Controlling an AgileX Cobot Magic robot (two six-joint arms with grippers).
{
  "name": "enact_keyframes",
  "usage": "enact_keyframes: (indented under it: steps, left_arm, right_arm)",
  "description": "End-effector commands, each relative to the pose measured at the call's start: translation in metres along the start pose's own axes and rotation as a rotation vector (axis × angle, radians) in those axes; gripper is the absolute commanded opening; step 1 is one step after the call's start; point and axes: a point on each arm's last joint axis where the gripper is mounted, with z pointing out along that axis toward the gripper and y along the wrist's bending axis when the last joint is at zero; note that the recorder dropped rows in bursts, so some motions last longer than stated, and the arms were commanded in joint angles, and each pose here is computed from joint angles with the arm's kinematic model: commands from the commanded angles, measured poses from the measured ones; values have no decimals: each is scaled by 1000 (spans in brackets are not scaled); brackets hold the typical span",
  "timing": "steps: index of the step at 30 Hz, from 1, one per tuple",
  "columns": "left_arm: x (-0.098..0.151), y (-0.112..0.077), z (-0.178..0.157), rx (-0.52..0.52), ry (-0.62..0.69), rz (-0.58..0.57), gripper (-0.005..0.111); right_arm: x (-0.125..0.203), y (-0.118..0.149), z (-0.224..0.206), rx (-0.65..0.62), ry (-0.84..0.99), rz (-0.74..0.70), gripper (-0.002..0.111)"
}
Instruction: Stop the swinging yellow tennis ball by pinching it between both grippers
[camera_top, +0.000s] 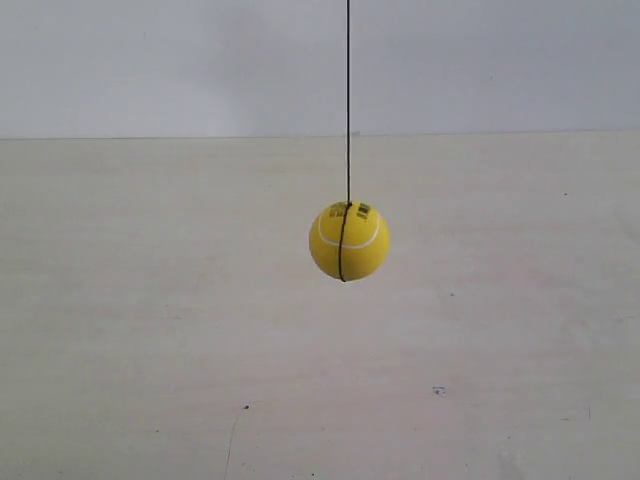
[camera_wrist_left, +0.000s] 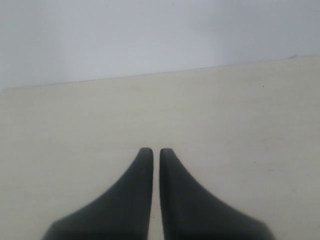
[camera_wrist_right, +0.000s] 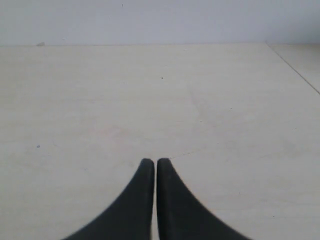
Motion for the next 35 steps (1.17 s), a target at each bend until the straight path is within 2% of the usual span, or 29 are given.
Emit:
enact_keyframes:
  steps: [1, 35]
  left_arm:
    - [1, 0, 0, -3, -5, -4, 5]
    - [1, 0, 0, -3, -5, -2, 5]
  right_arm:
    - [-1, 0, 0, 7, -12, -2, 0]
    - [-2, 0, 0, 6, -19, -2, 0]
